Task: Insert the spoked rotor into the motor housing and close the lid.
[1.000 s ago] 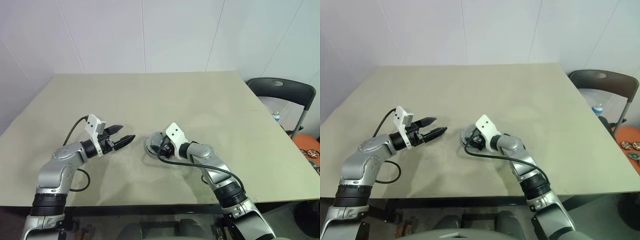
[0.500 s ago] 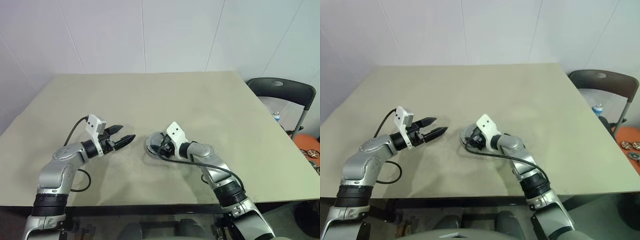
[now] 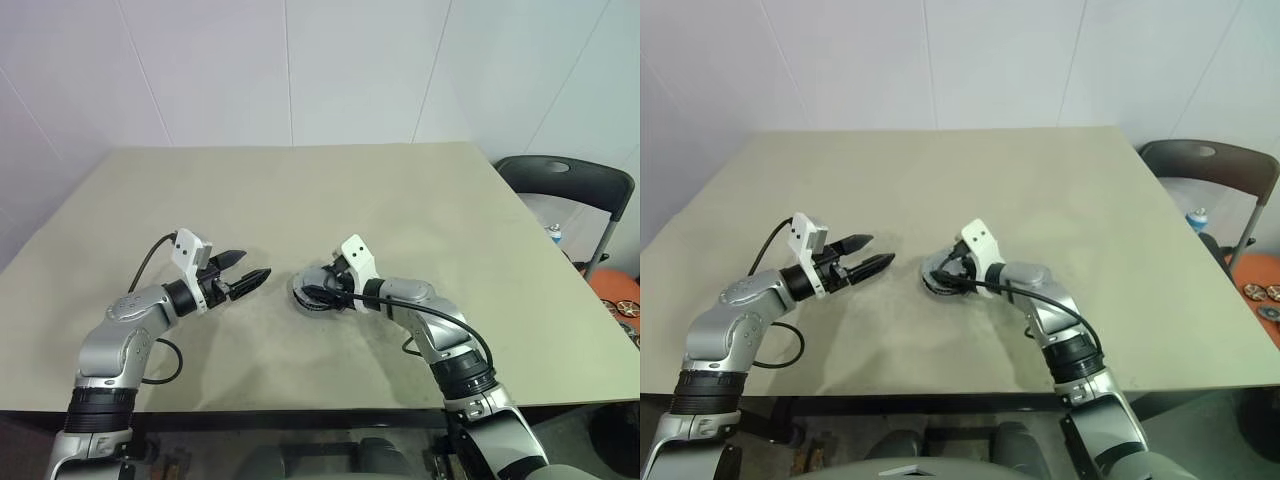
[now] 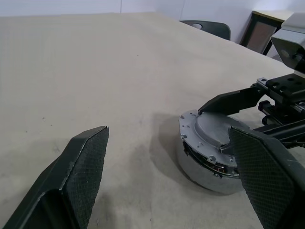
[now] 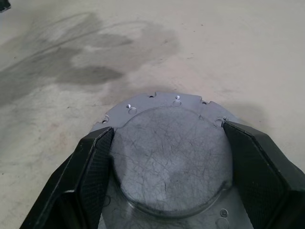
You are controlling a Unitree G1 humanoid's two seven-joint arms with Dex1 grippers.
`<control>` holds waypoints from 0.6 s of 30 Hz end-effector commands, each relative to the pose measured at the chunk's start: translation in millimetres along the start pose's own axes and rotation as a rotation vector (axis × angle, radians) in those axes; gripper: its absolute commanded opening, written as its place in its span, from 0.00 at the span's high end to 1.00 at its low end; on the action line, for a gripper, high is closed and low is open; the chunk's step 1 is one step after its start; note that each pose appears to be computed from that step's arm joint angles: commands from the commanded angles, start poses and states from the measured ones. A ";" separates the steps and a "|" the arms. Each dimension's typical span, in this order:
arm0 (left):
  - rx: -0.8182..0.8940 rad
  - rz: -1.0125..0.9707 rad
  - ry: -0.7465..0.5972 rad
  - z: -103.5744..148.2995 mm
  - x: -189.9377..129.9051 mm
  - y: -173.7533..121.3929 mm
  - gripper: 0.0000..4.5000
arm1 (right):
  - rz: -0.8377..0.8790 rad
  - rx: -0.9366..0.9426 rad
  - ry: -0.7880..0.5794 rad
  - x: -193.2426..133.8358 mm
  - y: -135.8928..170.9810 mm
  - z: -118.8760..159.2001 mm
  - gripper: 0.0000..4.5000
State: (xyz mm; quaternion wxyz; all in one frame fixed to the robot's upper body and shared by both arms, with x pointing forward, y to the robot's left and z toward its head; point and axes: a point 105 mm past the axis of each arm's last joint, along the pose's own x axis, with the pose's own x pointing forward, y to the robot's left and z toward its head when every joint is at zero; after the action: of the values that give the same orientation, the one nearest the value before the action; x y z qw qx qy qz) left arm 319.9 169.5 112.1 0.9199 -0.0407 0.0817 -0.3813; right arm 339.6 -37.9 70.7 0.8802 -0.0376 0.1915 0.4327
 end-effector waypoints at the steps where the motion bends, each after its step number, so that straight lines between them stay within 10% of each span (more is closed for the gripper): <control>1: 0.041 -0.003 -0.030 11.1 -1.3 -2.6 0.05 | 0.027 -0.024 -0.006 -0.4 2.8 3.4 0.28; 18: 0.036 0.010 -0.032 10.0 -4.2 -3.4 0.05 | 0.071 -0.161 -0.016 0.4 7.1 1.9 0.28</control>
State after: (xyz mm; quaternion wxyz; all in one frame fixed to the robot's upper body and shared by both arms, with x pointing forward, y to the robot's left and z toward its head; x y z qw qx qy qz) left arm 316.5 171.3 108.0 0.9231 -0.0406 0.0868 -0.3723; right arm 331.4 -34.8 66.0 0.8533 -0.1007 0.1646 0.4845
